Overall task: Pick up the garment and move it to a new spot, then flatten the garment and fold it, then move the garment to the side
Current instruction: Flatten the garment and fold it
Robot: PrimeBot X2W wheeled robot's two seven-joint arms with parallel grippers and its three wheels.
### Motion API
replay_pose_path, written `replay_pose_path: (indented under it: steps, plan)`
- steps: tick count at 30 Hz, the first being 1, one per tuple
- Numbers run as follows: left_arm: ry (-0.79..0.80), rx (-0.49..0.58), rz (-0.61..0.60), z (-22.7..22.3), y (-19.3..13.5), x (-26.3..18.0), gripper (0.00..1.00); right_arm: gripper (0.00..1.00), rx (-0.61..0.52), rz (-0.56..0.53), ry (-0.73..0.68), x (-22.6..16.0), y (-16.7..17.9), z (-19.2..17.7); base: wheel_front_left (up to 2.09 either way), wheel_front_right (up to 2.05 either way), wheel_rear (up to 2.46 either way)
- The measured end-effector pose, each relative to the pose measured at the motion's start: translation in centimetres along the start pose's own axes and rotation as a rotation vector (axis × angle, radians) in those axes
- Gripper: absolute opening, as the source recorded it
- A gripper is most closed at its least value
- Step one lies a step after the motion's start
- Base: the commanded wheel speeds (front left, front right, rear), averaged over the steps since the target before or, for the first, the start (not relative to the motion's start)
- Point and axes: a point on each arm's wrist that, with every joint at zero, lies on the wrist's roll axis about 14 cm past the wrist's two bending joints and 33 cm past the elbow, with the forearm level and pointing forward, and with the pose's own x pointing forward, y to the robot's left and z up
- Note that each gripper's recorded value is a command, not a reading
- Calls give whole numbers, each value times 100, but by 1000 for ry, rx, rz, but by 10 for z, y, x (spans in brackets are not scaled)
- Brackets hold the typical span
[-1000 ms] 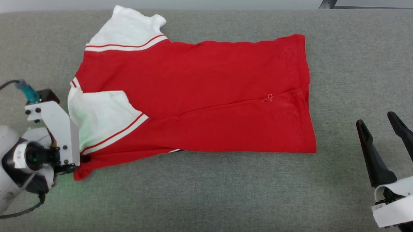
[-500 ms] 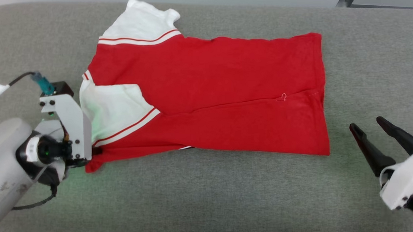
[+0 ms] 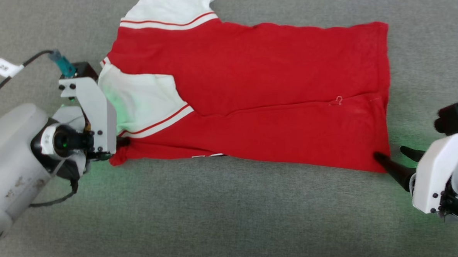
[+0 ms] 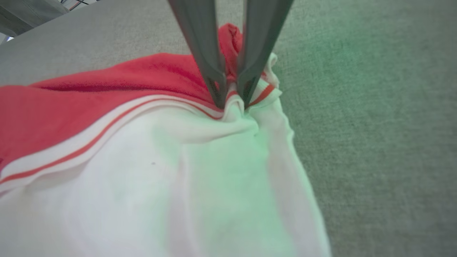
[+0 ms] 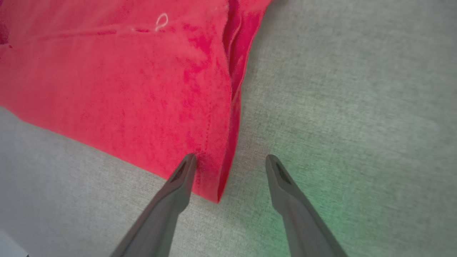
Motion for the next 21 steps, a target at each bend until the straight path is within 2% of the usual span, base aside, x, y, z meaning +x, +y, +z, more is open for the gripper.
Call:
replay_pose_path:
  steps: [6,7,8,21]
  plan:
    - [2,-13,-4,3,3,4,0,100,-7,16,127,18,4,-13,0,0,0]
    - [3,-14,-5,3,3,5,0,55,-18,15,137,19,4,-13,0,0,0]
    - [4,-17,-5,2,3,5,0,0,-23,17,148,20,5,-14,0,0,0]
    - [-8,-20,3,-1,7,-7,0,0,-31,10,137,9,2,-6,0,0,0]
